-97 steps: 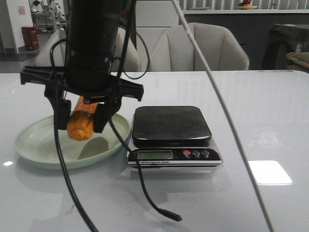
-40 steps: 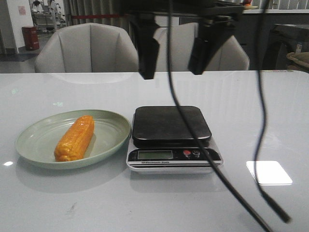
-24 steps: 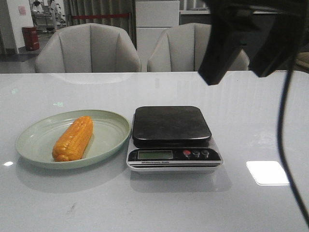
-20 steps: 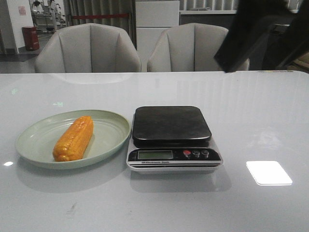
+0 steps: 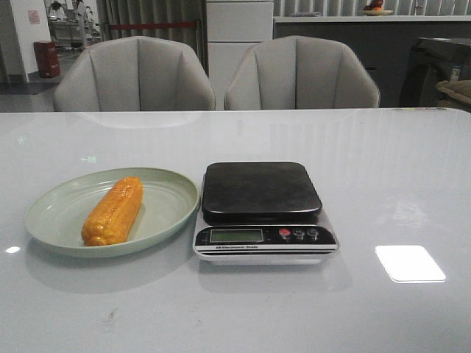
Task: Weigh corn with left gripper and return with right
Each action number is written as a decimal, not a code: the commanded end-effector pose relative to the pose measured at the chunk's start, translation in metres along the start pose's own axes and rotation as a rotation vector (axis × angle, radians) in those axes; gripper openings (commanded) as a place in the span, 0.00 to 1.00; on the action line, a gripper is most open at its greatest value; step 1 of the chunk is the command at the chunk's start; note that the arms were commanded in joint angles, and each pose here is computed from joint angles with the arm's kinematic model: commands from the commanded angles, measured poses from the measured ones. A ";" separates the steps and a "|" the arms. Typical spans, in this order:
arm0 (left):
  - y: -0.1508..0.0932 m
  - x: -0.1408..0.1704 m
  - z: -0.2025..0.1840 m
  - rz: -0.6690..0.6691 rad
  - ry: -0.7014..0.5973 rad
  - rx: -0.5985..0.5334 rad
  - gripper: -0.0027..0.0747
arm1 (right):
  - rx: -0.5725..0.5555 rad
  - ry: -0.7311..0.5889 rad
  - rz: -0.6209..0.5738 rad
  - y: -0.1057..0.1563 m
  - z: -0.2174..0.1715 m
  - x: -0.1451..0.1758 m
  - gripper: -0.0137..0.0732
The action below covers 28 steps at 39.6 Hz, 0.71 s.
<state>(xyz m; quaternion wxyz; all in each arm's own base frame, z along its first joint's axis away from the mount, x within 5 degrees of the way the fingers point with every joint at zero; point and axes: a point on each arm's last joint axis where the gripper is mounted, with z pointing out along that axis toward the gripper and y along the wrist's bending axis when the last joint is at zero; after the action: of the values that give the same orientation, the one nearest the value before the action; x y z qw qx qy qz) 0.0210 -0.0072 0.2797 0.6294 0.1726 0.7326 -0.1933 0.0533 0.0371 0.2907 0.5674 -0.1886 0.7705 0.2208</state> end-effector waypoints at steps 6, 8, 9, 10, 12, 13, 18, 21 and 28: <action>-0.001 -0.014 -0.008 0.000 -0.119 0.012 0.18 | -0.026 -0.270 -0.028 -0.002 -0.008 0.014 0.85; -0.001 -0.014 -0.008 0.000 -0.119 0.012 0.18 | -0.030 -0.295 -0.030 -0.002 -0.006 0.016 0.85; -0.001 -0.014 -0.008 0.000 -0.119 0.012 0.18 | -0.031 -0.295 -0.030 -0.003 -0.004 0.019 0.85; -0.001 -0.014 -0.008 0.000 -0.119 0.012 0.18 | -0.030 -0.290 -0.030 -0.003 -0.003 0.021 0.85; -0.001 -0.014 -0.008 0.000 -0.119 0.012 0.18 | -0.028 -0.273 -0.031 -0.004 0.000 0.025 0.83; -0.001 -0.014 -0.008 0.000 -0.119 0.012 0.18 | -0.026 -0.266 -0.033 -0.004 0.001 0.027 0.80; -0.001 -0.014 -0.008 0.000 -0.119 0.012 0.18 | -0.022 -0.262 -0.046 -0.004 0.001 0.028 0.46; -0.001 -0.014 -0.008 0.000 -0.119 0.012 0.18 | -0.023 -0.268 -0.046 -0.004 0.001 0.027 0.30; -0.001 -0.014 -0.008 0.000 -0.121 0.012 0.18 | -0.027 -0.272 -0.034 -0.004 0.001 0.027 0.35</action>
<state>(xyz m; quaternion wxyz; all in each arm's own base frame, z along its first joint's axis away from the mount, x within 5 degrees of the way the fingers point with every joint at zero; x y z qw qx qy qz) 0.0210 -0.0072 0.2797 0.6294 0.1726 0.7326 -0.1933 0.0483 0.0334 0.2471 0.6296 -0.1832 0.7170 0.2367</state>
